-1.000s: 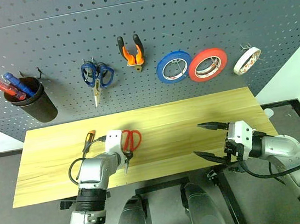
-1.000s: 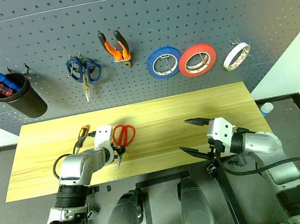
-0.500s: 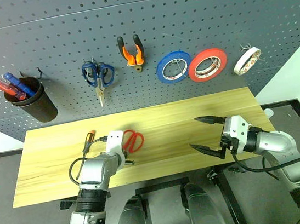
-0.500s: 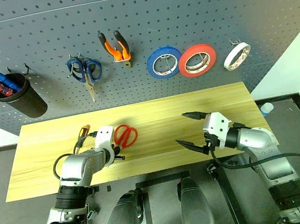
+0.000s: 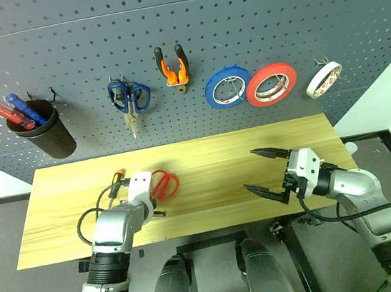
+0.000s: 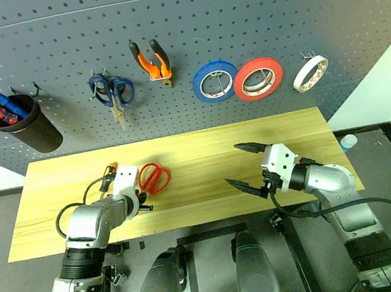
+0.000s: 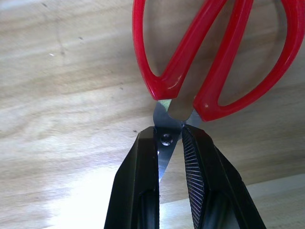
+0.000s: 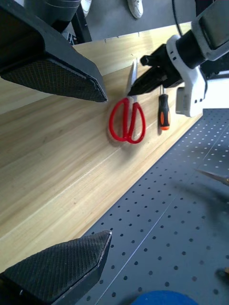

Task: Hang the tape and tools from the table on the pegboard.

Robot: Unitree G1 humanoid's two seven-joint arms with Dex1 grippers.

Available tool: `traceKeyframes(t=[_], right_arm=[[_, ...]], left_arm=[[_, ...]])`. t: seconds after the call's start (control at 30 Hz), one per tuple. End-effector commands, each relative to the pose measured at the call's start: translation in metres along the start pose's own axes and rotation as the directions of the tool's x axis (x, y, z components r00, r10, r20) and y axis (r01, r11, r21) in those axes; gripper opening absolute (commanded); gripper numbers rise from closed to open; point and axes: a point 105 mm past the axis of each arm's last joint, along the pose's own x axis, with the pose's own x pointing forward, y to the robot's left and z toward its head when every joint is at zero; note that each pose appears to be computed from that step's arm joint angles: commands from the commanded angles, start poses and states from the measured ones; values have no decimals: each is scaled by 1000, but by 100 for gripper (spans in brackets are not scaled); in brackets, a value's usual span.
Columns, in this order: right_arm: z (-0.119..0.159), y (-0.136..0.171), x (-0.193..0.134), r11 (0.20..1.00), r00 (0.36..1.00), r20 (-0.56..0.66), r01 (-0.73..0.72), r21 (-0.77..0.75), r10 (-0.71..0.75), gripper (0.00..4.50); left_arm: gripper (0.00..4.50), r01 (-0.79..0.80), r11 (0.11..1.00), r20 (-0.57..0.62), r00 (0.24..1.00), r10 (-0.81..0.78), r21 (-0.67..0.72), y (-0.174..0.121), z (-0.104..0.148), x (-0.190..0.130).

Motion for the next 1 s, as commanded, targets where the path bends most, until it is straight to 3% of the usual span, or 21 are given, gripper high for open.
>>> traceKeyframes(t=[0.03, 0.17, 0.33, 0.43, 0.63, 0.83, 1.0], right_arm=[[5, 0, 1, 1000, 1000, 25, 5, -26, -4, 450], [9, 0, 2, 1000, 999, 38, 9, -26, -8, 450], [48, -1, 14, 999, 981, 189, -34, 15, 30, 450], [75, 1, 18, 993, 956, 282, -100, 64, 78, 450], [113, 2, 23, 977, 908, 394, -192, 96, 139, 450], [119, -1, 27, 976, 903, 398, -206, 78, 159, 450], [118, 0, 30, 976, 905, 390, -212, 59, 173, 450]], left_arm=[[40, -7, 999, 72, 997, 5, 33, 2, 16, -9], [40, 4, 998, 137, 990, -13, 70, 8, 20, -14], [40, 28, 995, 363, 930, -60, 92, 28, 31, -33], [40, 119, 988, 530, 834, -151, 95, 34, 42, -57], [40, 184, 981, 711, 680, -176, 68, 54, 44, -90], [40, 290, 956, 833, 516, -201, 51, 62, 46, -123], [40, 284, 958, 916, 375, -141, 31, 78, 66, -148]])
